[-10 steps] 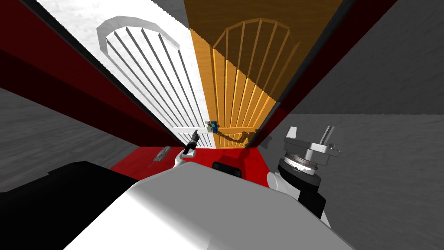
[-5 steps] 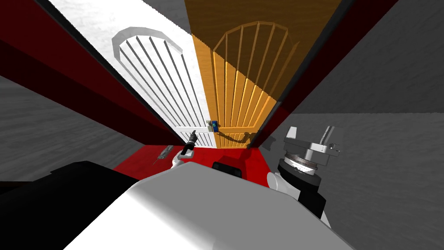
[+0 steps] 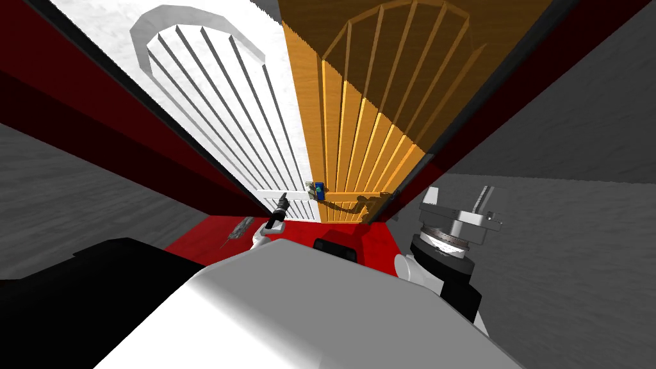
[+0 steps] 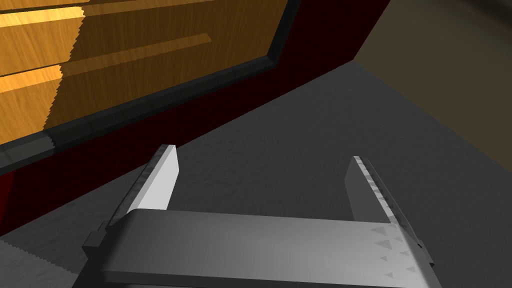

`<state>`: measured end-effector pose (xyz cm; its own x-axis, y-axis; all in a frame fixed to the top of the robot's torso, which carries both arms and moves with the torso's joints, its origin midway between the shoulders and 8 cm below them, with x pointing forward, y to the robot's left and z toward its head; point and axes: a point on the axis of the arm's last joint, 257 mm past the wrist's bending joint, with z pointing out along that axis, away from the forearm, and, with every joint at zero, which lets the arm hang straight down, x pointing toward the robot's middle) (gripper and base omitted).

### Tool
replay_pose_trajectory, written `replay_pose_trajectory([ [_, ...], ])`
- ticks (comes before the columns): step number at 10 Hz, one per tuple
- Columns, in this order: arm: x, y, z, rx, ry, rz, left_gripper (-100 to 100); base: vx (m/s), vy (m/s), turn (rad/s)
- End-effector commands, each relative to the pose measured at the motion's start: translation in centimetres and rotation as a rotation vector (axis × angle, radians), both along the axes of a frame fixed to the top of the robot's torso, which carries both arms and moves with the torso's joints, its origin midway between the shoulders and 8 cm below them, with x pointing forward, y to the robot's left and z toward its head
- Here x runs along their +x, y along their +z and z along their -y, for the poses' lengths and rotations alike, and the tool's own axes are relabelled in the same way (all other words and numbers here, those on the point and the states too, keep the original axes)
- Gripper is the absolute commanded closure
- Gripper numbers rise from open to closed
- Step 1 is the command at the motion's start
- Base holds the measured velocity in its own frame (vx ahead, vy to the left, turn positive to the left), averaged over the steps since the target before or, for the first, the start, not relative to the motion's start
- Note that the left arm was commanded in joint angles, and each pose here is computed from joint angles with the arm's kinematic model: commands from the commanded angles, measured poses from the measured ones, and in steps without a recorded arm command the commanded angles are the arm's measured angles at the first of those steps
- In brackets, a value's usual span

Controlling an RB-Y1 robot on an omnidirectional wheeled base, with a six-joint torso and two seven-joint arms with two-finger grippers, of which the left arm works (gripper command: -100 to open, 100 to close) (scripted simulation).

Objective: Pull the door open

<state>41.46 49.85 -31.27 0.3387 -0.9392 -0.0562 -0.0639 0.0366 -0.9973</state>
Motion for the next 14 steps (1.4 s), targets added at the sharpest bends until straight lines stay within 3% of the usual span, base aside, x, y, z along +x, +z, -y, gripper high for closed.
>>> replay_pose_trajectory([
  [1, 1.2, 0.4, 1.4, -0.008, -0.021, 0.017, -100, 0.191, -0.002, -0.130],
  [3, 2.9, 1.2, 3.9, -0.023, -0.059, 0.045, -100, 0.228, -0.084, -0.159],
  [4, 3.3, 1.4, 4.4, -0.026, -0.068, 0.051, -100, 0.195, -0.156, -0.169],
  [5, 2.8, 1.5, 4.0, -0.023, -0.060, 0.046, -100, 0.079, -0.067, -0.020],
  [6, 2.8, 1.5, 4.0, -0.023, -0.060, 0.046, 100, -0.005, 0.007, 0.024],
  [11, 2.8, 1.5, 4.0, -0.023, -0.060, 0.046, 100, -0.015, 0.010, -0.010],
  [13, 1.3, 0.6, 2.0, -0.013, -0.032, 0.016, 100, -0.190, 0.094, 0.143],
  [14, 1.5, 0.7, 2.8, -0.017, -0.044, 0.025, -100, -0.183, 0.048, 0.038],
])
